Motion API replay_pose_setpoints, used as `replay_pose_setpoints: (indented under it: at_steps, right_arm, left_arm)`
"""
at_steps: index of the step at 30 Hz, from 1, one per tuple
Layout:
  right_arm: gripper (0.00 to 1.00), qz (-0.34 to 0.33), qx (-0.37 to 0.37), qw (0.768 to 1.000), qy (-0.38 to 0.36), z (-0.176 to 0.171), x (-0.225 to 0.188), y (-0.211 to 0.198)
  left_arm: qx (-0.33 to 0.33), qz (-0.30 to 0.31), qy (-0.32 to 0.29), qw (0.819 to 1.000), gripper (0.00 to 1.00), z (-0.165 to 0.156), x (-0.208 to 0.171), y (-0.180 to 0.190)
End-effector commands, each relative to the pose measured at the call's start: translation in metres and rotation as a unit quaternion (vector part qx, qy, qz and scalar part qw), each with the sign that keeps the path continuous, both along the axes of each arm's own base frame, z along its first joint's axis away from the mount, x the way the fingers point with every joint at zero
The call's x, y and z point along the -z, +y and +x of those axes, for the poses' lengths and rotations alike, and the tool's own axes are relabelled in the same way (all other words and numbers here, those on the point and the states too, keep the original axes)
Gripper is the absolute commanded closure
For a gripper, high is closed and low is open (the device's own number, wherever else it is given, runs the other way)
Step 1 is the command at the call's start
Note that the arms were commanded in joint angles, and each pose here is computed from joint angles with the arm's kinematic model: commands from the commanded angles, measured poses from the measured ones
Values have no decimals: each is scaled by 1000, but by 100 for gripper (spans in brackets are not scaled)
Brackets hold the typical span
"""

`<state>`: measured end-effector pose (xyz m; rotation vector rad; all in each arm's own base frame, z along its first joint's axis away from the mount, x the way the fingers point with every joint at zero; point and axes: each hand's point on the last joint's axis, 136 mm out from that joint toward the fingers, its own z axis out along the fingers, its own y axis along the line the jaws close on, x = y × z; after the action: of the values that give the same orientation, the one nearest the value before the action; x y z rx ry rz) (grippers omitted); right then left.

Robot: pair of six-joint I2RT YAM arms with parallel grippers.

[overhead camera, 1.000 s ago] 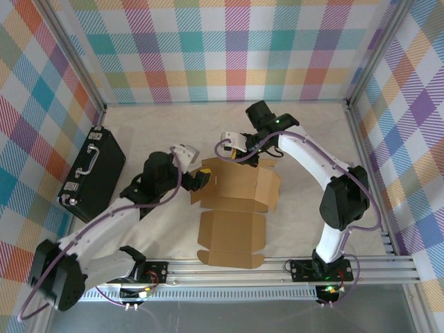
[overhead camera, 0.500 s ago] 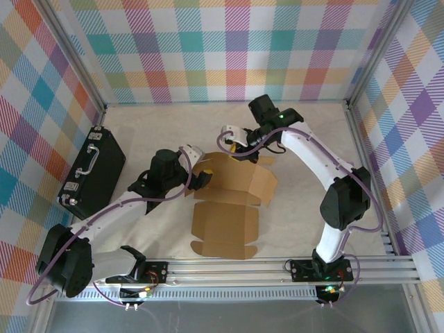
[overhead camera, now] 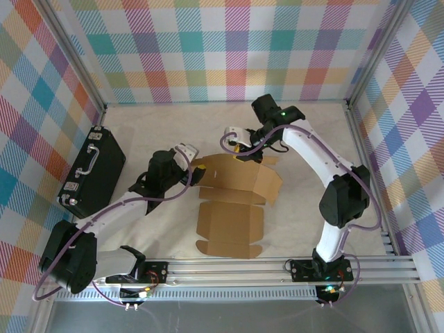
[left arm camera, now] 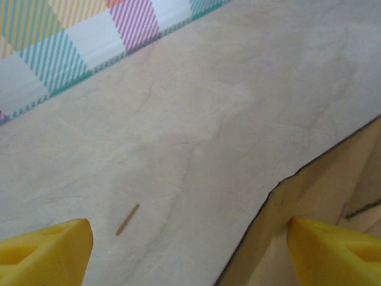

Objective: Fold the paper box

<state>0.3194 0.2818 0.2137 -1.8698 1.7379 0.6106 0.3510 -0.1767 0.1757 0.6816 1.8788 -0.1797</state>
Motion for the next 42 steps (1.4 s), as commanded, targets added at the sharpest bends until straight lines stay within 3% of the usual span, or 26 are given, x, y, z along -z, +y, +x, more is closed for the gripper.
replay_pose_setpoints:
  at_steps: [1, 6, 16, 20, 28, 33, 42]
  right_arm:
    - [100, 2, -25, 1000, 4, 0, 4, 1]
    - [100, 1, -25, 1000, 2, 8, 9, 3]
    - [100, 31, -33, 999, -14, 8, -5, 5]
    - [100, 25, -33, 999, -9, 6, -3, 4]
    - [100, 8, -17, 1000, -4, 13, 11, 2]
    - [100, 13, -11, 1000, -4, 15, 9, 4]
    - [100, 5, -12, 1000, 3, 14, 16, 4]
  left_arm:
    - [-17, 3, -33, 999, 17, 18, -9, 10]
    - [20, -2, -27, 999, 19, 22, 6, -3]
    - [1, 42, -43, 998, 21, 47, 36, 2]
    - [-6, 19, -59, 998, 19, 48, 28, 2]
    - [40, -58, -8, 998, 18, 12, 15, -10]
    - [12, -72, 26, 997, 17, 8, 15, -3]
    - [-34, -119, 25, 992, 11, -4, -17, 12]
